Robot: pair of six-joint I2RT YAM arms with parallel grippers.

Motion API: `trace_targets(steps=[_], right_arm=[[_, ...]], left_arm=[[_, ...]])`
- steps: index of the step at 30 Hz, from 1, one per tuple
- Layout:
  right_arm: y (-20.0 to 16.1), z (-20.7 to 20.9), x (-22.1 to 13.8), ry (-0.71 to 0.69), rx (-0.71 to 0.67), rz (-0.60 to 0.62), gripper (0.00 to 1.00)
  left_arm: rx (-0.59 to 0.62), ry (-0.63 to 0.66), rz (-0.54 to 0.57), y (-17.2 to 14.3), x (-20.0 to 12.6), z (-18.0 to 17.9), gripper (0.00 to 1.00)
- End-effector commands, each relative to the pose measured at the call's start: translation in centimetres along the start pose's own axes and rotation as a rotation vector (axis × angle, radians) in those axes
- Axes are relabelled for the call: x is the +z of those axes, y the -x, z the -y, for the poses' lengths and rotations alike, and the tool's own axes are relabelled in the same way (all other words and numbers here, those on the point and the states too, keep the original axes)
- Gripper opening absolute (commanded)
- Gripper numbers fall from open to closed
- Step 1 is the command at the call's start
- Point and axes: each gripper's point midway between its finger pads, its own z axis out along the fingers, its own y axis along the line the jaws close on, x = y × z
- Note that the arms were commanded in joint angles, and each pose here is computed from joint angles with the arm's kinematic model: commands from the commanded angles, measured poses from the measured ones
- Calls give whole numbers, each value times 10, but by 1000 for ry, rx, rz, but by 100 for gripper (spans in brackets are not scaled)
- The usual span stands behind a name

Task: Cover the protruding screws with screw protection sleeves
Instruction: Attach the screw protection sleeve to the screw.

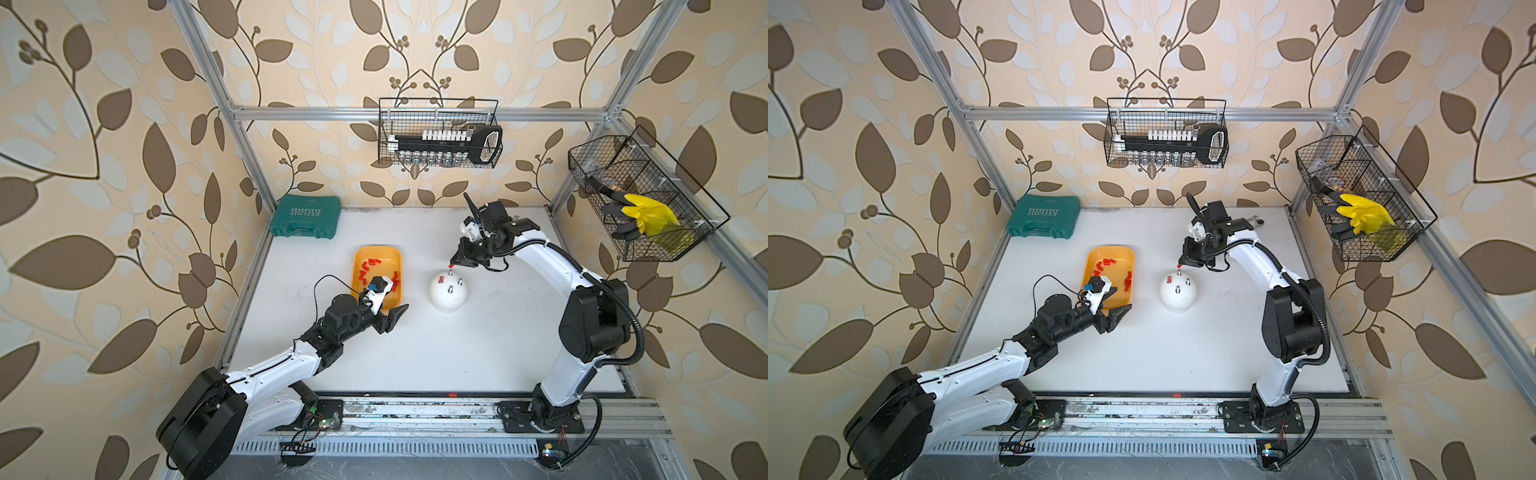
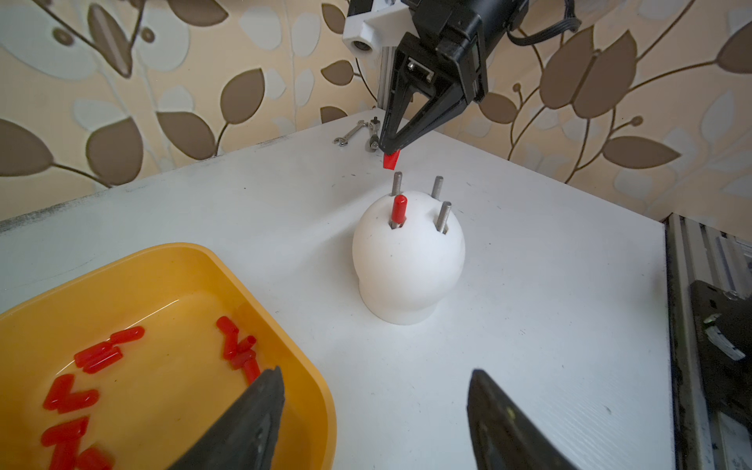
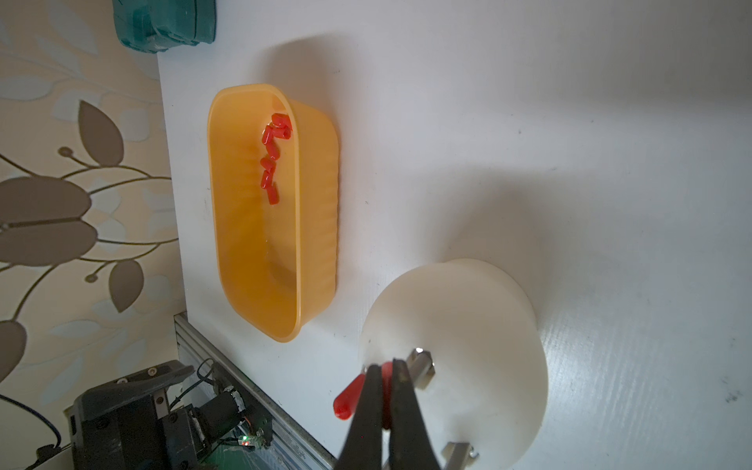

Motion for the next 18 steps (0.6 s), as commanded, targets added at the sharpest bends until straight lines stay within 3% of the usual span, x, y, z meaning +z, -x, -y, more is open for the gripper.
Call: trace_targets(steps=[1,18], right_arm=[[-11,11,8,-36,-4,-40,5],[-9,-1,4,1,-7,-30,3]], left_arm=[[16,-33,57,23,2,8,73],[19,-34,61,25,0,8,73]])
